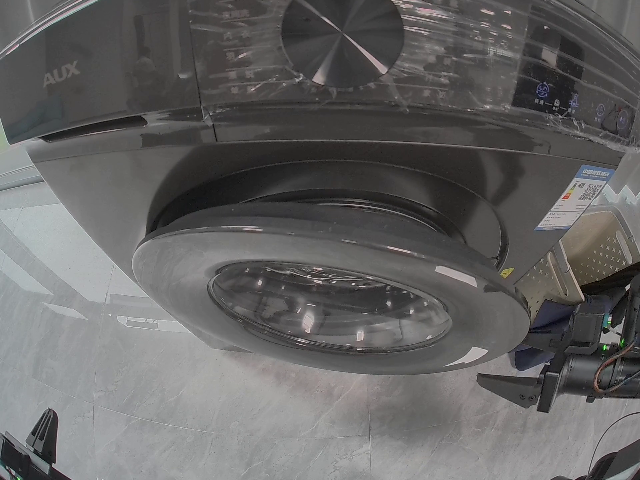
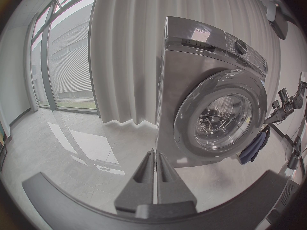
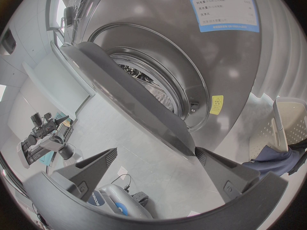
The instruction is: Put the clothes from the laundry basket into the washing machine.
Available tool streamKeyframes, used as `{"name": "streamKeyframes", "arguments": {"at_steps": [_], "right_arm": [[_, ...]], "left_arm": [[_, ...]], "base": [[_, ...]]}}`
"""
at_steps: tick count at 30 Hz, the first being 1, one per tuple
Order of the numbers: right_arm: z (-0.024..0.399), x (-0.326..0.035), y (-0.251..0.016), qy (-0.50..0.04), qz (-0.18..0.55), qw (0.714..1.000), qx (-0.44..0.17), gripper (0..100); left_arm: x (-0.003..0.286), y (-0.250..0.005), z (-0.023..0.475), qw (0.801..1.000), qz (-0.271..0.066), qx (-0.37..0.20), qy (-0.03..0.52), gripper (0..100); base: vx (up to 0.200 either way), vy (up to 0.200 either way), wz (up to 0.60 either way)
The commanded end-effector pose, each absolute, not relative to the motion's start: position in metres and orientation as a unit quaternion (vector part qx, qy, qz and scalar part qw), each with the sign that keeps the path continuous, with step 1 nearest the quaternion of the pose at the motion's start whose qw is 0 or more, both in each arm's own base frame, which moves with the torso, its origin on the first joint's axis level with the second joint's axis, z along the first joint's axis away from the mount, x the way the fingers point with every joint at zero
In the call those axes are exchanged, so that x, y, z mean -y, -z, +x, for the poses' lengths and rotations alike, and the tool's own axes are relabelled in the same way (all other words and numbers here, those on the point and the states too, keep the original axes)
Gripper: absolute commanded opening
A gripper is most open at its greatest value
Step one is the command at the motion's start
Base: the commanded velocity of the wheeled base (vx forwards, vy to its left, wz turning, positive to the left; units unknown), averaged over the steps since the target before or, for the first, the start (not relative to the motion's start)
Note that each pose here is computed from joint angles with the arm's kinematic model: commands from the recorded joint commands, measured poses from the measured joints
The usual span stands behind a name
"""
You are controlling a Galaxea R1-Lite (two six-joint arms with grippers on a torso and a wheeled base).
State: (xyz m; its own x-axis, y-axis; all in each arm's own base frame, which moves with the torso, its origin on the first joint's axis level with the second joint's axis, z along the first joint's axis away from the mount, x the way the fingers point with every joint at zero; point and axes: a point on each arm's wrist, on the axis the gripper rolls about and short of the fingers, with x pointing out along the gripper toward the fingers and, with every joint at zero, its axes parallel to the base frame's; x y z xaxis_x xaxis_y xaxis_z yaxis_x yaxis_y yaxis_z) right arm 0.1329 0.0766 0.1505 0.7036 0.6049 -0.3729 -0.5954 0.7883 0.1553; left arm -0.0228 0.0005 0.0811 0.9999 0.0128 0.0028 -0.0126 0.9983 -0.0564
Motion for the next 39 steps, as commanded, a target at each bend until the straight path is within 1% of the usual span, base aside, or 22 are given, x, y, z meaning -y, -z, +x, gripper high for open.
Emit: {"name": "streamKeyframes", "arguments": {"at_steps": [1, 5, 8, 10, 14, 17, 19, 23, 26, 30, 32, 35, 36, 39], "right_arm": [[0.133, -0.074, -0.156, -0.317, 0.016, 0.929, -0.191, 100], [0.157, -0.078, -0.161, -0.297, 0.018, 0.934, -0.195, 100], [0.166, -0.084, -0.164, -0.302, 0.017, 0.933, -0.196, 100], [0.169, -0.088, -0.162, -0.307, 0.015, 0.93, -0.203, 100], [0.161, -0.091, -0.157, -0.323, 0.011, 0.922, -0.214, 100], [0.143, -0.088, -0.154, -0.339, 0.009, 0.917, -0.211, 100], [0.137, -0.085, -0.151, -0.338, 0.008, 0.917, -0.212, 100], [0.139, -0.082, -0.152, -0.328, 0.011, 0.921, -0.21, 100], [0.151, -0.082, -0.156, -0.306, 0.011, 0.93, -0.205, 100], [0.163, -0.089, -0.155, -0.297, 0.008, 0.931, -0.215, 100], [0.166, -0.094, -0.154, -0.305, 0.005, 0.927, -0.219, 100], [0.165, -0.097, -0.152, -0.311, 0.003, 0.924, -0.222, 100], [0.157, -0.102, -0.149, -0.33, -0.001, 0.916, -0.23, 100], [0.143, -0.099, -0.146, -0.344, -0.003, 0.911, -0.229, 100]], "left_arm": [[-0.001, -0.076, -0.022, 1.0, -0.028, -0.001, -0.006, 0], [-0.001, -0.076, -0.022, 1.0, -0.028, -0.001, -0.006, 0], [-0.001, -0.076, -0.022, 1.0, -0.029, -0.001, -0.006, 0], [-0.001, -0.076, -0.022, 1.0, -0.028, -0.001, -0.007, 0], [-0.001, -0.076, -0.022, 1.0, -0.028, -0.001, -0.006, 0], [-0.001, -0.076, -0.022, 1.0, -0.029, -0.001, -0.007, 0], [-0.001, -0.076, -0.022, 1.0, -0.029, -0.001, -0.006, 0], [-0.001, -0.076, -0.022, 1.0, -0.028, -0.001, -0.006, 0], [-0.001, -0.076, -0.022, 1.0, -0.028, -0.001, -0.007, 0], [-0.001, -0.076, -0.022, 1.0, -0.028, -0.001, -0.007, 0], [-0.001, -0.076, -0.022, 1.0, -0.028, -0.001, -0.006, 0], [-0.001, -0.076, -0.022, 1.0, -0.028, -0.001, -0.007, 0], [-0.001, -0.076, -0.022, 1.0, -0.028, -0.001, -0.006, 0], [-0.001, -0.076, -0.022, 1.0, -0.028, -0.001, -0.006, 0]], "base": [[0.0, 0.0, 0.0], [-0.2, 0.0, 0.0], [-0.2, 0.0, 0.0], [0.0, 0.0, 0.0], [0.0, 0.0, 0.0], [0.0, 0.0, 0.0], [0.0, 0.0, 0.0], [0.0, 0.0, 0.0], [0.0, 0.0, 0.0], [-0.2, 0.0, 0.0], [-0.2, 0.0, 0.0], [0.0, 0.0, 0.0], [0.0, 0.0, 0.0], [0.0, 0.0, 0.0]]}}
